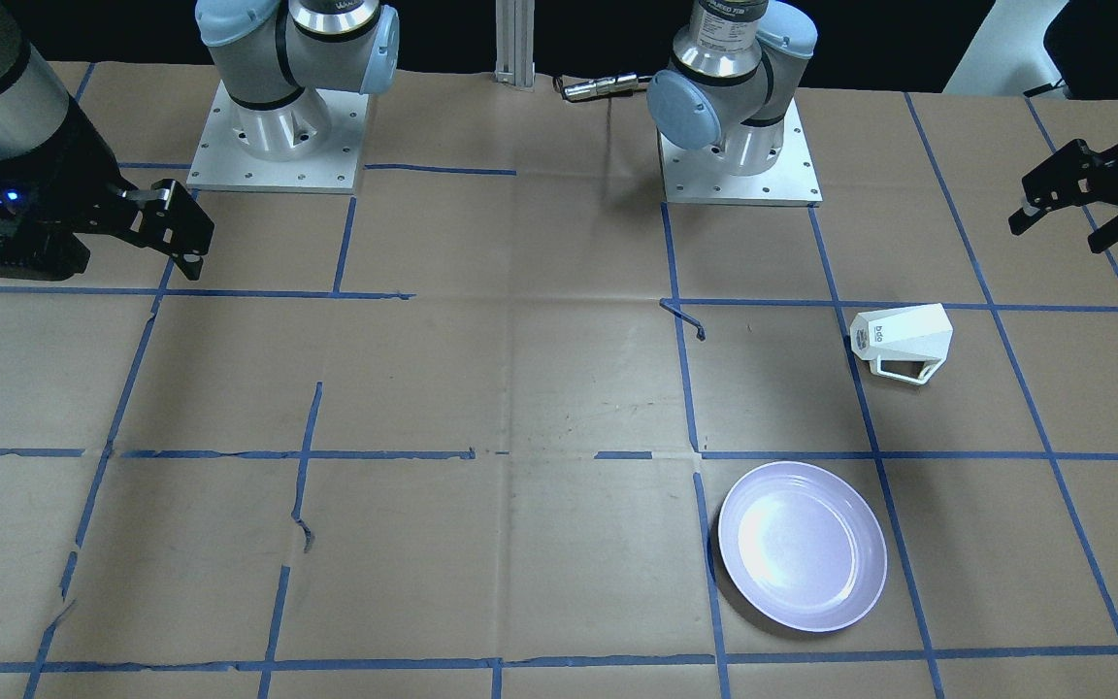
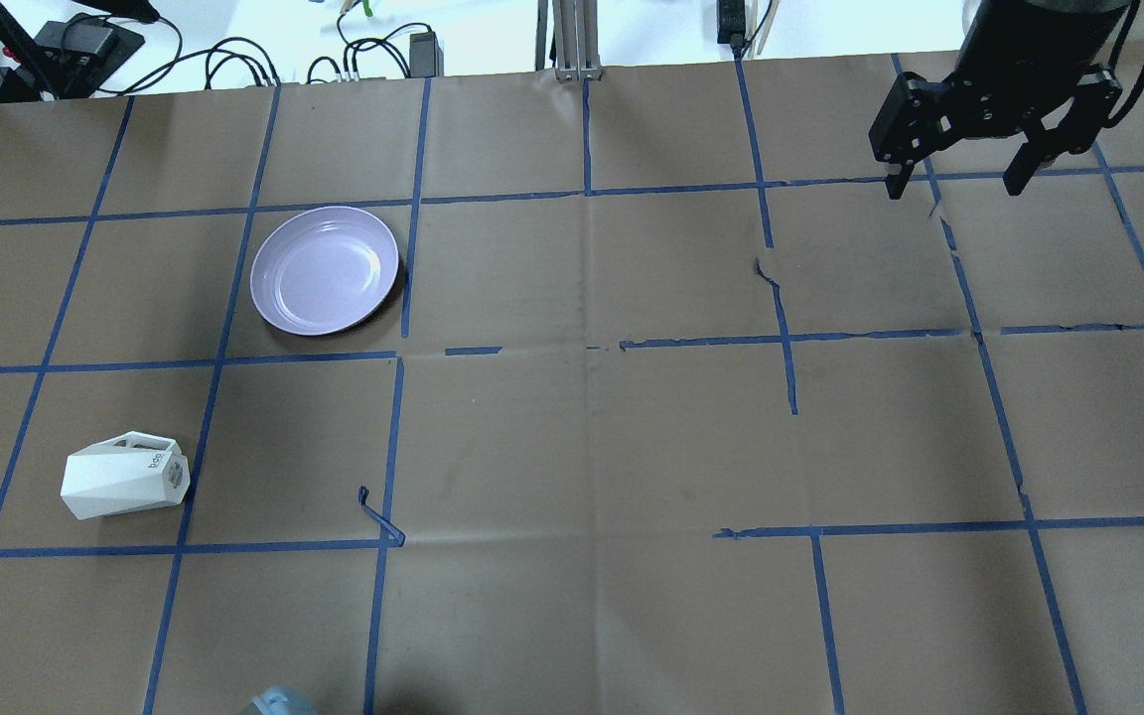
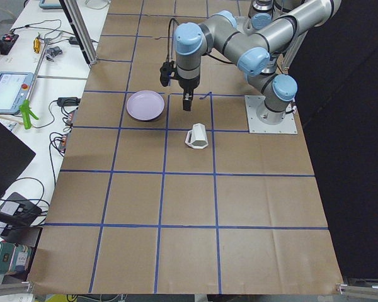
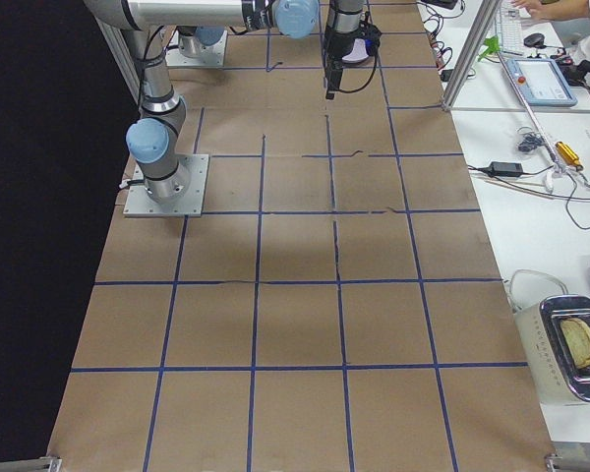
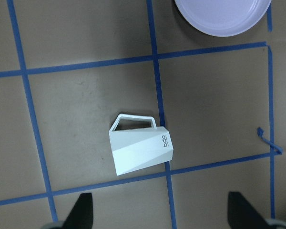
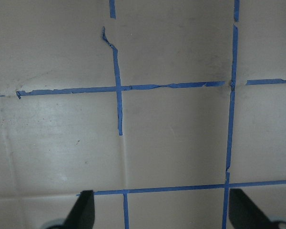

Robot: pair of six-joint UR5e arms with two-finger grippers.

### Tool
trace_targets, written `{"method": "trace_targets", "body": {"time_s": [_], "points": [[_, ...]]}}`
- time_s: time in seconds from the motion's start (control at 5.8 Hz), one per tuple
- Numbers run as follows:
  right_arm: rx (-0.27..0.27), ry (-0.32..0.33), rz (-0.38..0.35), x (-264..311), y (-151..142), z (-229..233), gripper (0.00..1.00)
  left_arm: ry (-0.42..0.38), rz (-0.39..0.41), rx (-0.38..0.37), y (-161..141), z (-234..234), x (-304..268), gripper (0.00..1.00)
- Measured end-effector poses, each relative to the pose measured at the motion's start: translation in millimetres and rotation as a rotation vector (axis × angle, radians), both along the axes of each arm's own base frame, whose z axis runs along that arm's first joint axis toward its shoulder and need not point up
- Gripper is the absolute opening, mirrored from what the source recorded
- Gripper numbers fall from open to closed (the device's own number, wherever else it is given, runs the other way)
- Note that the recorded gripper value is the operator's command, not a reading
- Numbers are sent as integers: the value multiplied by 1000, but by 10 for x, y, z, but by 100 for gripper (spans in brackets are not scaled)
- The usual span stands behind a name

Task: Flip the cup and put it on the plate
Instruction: 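Move the left gripper back and down toward the white mug lying on its side, then lower the left gripper onto the mug and close on its rim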

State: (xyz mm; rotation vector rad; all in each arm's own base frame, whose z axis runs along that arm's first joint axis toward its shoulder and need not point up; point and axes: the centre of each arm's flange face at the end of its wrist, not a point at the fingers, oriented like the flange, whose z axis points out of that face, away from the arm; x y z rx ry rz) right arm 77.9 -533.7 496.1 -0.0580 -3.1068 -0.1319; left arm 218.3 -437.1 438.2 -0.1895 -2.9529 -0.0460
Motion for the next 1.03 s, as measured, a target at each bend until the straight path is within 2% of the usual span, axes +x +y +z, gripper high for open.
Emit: {"method": "trace_targets", "body": {"time_s": [0.34, 0.52, 1.03], "points": [[0, 0, 0, 0, 0, 0, 100, 191, -11, -4, 212, -782, 790, 99], [0, 0, 0, 0, 0, 0, 100, 281, -17, -2, 253, -1105, 1012, 99], [0, 0, 0, 0, 0, 0, 100, 517, -20, 2, 185, -1845, 1100, 99]]}}
